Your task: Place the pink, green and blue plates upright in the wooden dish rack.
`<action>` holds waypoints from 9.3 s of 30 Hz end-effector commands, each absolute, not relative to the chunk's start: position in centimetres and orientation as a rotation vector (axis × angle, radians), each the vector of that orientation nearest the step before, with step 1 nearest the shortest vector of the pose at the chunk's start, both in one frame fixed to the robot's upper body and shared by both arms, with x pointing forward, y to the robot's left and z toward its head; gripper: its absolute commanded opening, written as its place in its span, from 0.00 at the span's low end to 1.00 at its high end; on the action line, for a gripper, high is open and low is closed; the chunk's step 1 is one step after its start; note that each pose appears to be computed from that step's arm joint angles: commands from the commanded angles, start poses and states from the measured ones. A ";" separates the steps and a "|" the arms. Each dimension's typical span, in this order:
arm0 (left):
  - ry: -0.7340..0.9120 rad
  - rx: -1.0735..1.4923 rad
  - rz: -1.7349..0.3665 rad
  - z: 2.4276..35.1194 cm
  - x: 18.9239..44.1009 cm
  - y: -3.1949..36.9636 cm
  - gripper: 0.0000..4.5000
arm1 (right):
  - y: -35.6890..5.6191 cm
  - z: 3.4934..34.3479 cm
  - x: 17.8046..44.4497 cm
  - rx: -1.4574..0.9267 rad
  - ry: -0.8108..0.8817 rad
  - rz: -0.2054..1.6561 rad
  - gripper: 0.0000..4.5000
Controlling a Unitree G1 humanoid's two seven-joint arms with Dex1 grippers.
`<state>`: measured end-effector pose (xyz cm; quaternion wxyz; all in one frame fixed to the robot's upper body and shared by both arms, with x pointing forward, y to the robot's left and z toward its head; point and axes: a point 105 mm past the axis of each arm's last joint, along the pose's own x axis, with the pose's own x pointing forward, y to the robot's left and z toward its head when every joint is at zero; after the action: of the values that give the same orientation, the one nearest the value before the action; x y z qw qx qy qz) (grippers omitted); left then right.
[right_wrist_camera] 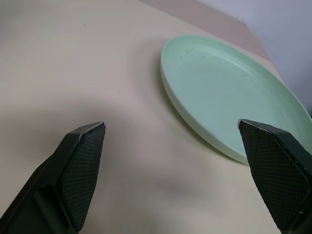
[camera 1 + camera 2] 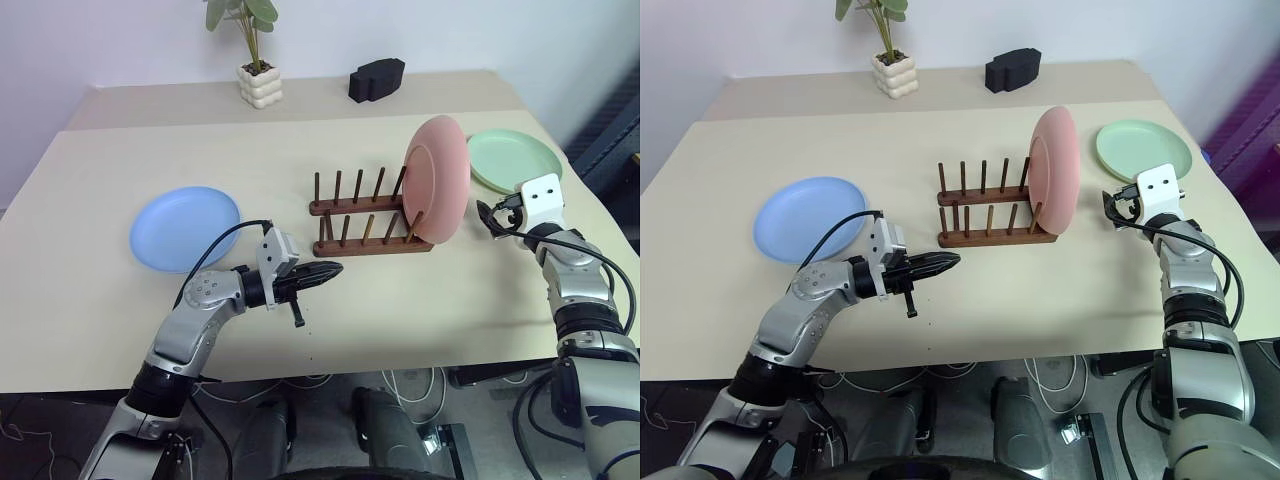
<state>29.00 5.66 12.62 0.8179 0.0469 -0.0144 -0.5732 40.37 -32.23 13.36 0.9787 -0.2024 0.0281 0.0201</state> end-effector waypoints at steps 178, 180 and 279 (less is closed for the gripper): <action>-0.111 0.118 -0.980 15.0 30.5 11.4 0.00 | -16.9 40.1 31.7 -0.494 -0.818 0.622 0.01; -0.111 0.124 -0.947 15.2 30.6 12.4 0.00 | -14.2 38.8 30.1 -0.351 -0.771 0.839 0.01; 0.223 -0.202 0.291 15.1 35.7 33.5 0.99 | -7.6 28.5 29.3 -0.212 -0.375 1.162 1.00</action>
<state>35.95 33.34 14.61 0.9782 -0.0984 0.1125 0.1442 29.86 -7.60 27.17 0.8211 -0.0888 -0.1460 0.5446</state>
